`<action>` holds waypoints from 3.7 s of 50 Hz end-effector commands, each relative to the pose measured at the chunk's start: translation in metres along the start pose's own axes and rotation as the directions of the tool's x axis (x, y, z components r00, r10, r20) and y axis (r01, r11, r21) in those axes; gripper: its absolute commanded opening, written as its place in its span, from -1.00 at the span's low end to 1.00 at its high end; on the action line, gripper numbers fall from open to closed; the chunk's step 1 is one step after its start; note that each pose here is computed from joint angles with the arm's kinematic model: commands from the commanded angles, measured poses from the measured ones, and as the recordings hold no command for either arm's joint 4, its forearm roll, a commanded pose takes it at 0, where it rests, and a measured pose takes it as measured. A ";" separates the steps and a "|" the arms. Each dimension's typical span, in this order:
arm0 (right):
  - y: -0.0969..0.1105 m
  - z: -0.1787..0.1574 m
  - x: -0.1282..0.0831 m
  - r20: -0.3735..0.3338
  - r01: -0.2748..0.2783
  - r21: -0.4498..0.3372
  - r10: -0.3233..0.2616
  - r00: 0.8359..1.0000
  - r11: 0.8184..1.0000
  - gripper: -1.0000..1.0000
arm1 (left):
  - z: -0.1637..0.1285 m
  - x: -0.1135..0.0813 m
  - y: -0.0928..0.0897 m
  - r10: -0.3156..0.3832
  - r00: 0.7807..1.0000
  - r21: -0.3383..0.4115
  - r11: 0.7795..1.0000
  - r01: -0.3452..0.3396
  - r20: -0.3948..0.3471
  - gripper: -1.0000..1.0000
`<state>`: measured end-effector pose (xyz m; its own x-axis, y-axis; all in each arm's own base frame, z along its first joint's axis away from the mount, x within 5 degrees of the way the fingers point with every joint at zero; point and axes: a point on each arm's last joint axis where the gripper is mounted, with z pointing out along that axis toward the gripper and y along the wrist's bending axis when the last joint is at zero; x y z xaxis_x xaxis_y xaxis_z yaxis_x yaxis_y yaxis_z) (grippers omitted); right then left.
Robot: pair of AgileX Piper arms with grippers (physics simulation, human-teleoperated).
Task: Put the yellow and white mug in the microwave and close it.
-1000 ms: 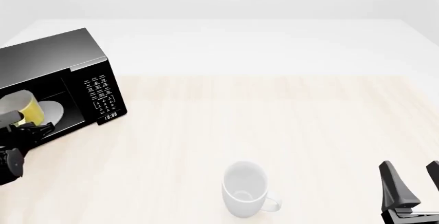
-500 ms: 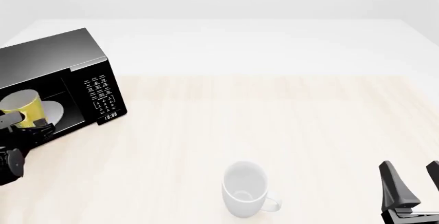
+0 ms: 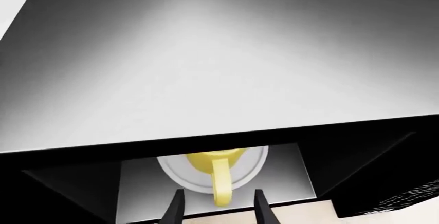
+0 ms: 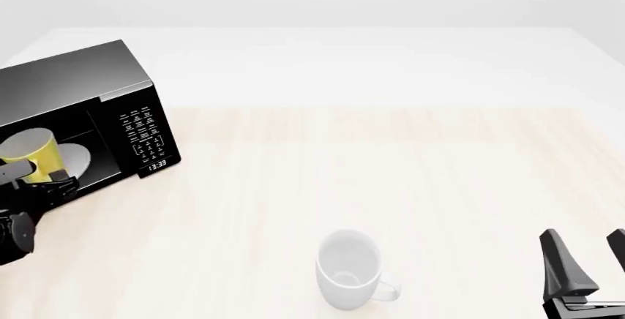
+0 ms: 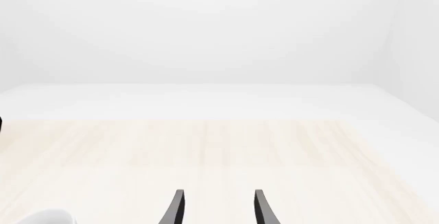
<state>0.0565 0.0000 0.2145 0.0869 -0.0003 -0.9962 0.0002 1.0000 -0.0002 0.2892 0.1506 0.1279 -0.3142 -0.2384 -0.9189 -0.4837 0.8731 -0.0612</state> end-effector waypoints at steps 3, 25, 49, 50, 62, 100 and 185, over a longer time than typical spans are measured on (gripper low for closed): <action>0.000 0.000 0.000 0.000 0.000 0.000 0.000 1.000 1.000 1.00 | -0.013 -0.003 -0.004 -0.002 1.000 0.011 1.000 0.002 0.009 1.00; 0.000 0.000 0.000 0.000 0.000 0.000 0.000 1.000 1.000 1.00 | -0.037 -0.002 0.004 0.000 1.000 -0.014 1.000 0.000 0.009 1.00; 0.000 0.000 0.000 0.000 0.000 0.000 0.000 1.000 1.000 1.00 | -0.076 -0.001 0.005 0.009 1.000 -0.017 1.000 -0.008 0.011 1.00; 0.000 0.000 0.000 0.000 0.000 0.000 0.000 1.000 1.000 1.00 | -0.078 -0.001 0.005 0.008 1.000 -0.016 1.000 -0.008 0.011 1.00; 0.000 0.000 0.000 0.000 0.000 0.000 0.000 1.000 1.000 1.00 | -0.097 -0.003 0.004 0.004 0.999 -0.016 1.000 -0.004 0.034 1.00; 0.000 0.000 0.000 0.000 0.000 0.000 0.000 1.000 1.000 1.00 | -0.159 -0.045 -0.005 -0.008 0.997 0.016 1.000 0.006 0.077 1.00; 0.000 0.000 0.000 0.000 0.000 0.000 0.000 1.000 1.000 1.00 | -0.289 -0.159 0.029 -0.165 0.956 -0.251 0.941 0.226 0.241 1.00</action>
<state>0.0565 0.0000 0.2145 0.0869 -0.0002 -0.9962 0.0002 1.0000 -0.0002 0.0931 0.0825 0.3838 -0.0408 -0.2524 -0.9668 -0.6790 0.7168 -0.1586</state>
